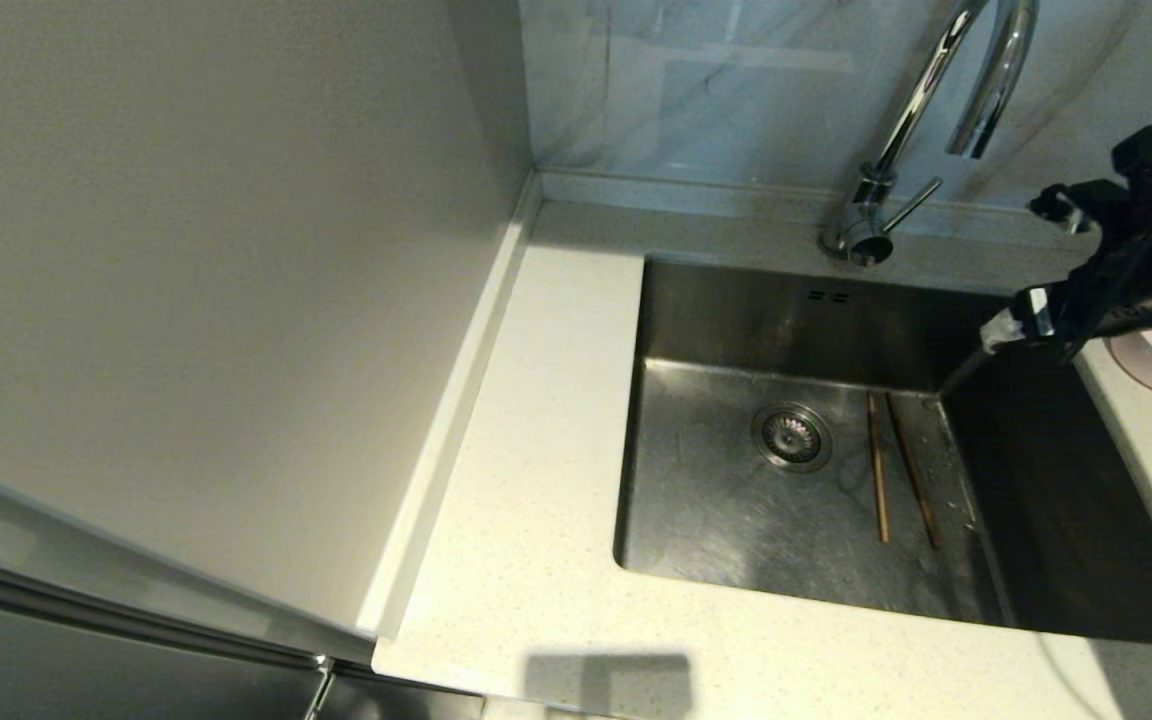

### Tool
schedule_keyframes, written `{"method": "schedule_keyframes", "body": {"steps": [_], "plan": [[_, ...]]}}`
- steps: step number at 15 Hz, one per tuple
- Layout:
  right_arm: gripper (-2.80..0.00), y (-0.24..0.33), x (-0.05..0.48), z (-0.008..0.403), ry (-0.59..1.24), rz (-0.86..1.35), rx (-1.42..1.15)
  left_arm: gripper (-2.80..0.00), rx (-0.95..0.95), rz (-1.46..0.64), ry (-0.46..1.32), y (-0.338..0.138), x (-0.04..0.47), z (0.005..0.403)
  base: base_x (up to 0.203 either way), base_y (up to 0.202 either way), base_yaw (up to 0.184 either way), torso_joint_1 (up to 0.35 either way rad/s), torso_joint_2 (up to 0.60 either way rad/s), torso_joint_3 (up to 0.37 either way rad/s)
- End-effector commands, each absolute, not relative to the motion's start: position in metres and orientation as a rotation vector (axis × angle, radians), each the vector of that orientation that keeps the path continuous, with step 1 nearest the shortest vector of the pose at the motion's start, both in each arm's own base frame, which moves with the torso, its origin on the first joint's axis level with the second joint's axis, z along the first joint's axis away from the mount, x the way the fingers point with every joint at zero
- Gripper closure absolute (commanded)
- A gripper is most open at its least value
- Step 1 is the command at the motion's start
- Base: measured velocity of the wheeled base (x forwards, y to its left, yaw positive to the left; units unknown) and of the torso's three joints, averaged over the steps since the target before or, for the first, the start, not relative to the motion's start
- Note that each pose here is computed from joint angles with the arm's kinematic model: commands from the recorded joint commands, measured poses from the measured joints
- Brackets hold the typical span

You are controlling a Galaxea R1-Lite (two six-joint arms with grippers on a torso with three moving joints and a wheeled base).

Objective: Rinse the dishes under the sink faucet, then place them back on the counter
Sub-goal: Put a bowl into the sink

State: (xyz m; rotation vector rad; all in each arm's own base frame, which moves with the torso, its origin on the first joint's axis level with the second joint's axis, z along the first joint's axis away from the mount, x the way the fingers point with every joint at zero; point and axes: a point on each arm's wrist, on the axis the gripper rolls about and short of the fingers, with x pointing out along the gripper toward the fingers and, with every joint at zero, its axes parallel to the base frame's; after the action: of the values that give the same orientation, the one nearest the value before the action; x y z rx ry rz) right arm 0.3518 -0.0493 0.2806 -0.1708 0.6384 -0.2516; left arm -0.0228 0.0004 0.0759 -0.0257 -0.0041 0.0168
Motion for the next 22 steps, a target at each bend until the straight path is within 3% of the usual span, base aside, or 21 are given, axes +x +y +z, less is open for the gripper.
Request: {"method": "schedule_keyframes", "body": {"steps": [1,9,22], "plan": [[0.00,-0.057,0.327,0.317,0.535,-0.288,-0.170,0.00,-0.026,0.017,-0.008,0.000,-0.023,0.076,0.000,0.000,0.000,0.000,0.00,0.000],[0.00,-0.106,0.313,0.319,0.593,-0.365,-0.253,0.00,-0.026,0.017,-0.007,0.000,-0.023,0.076,0.000,0.000,0.000,0.000,0.00,0.000],[0.00,-0.134,0.354,0.287,0.716,-0.374,-0.229,0.00,-0.026,0.017,-0.008,0.000,-0.023,0.076,0.000,0.000,0.000,0.000,0.00,0.000]]}}
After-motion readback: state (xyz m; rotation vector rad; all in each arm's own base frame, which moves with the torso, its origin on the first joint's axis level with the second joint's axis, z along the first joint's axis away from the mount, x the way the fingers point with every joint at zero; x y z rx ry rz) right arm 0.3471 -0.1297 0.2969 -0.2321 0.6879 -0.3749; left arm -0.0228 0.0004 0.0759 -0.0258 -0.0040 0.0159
